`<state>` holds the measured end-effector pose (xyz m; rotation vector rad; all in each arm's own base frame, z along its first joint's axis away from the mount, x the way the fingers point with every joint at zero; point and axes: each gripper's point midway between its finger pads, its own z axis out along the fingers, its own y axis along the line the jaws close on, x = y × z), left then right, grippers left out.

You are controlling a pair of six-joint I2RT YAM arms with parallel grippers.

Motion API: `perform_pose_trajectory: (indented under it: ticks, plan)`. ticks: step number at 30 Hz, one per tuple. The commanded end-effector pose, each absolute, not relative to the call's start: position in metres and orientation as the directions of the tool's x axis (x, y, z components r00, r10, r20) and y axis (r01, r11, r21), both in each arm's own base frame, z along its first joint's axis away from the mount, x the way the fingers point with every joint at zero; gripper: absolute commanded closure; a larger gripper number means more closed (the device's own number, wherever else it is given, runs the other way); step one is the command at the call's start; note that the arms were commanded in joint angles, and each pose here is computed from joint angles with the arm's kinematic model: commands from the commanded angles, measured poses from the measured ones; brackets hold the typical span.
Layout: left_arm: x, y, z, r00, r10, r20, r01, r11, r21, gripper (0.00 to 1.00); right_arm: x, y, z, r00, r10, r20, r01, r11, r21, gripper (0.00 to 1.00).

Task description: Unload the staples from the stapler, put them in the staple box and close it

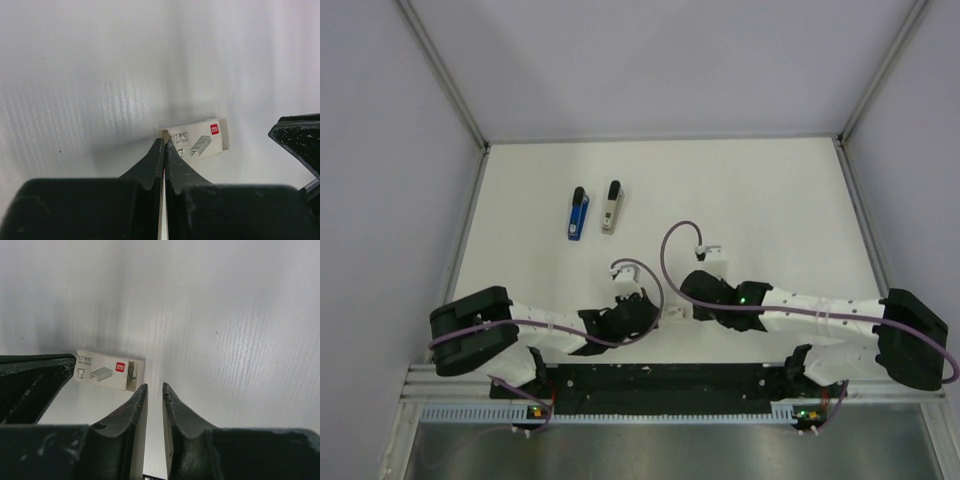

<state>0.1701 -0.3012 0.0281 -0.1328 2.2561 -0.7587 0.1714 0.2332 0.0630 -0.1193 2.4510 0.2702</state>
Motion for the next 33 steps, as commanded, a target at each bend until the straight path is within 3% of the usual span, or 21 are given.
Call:
perform_pose_trajectory:
  ticks: [1, 17, 33]
  plan:
    - [0.176, -0.307, 0.041, -0.695, -0.331, -0.639, 0.14, 0.809, -0.571, 0.99, 0.171, 0.218, 0.057, -0.773, -0.021, -0.634, -0.133, 0.983, 0.13, 0.82]
    - [0.173, -0.317, 0.033, -0.72, -0.316, -0.618, 0.144, 0.803, -0.578, 1.0, 0.167, 0.25, 0.028, -0.818, -0.03, -0.574, -0.177, 0.963, 0.201, 1.0]
    - [0.165, -0.336, 0.024, -0.764, -0.278, -0.583, 0.171, 0.784, -0.597, 1.0, 0.166, 0.273, 0.03, -0.82, -0.041, -0.571, -0.234, 0.934, 0.27, 1.0]
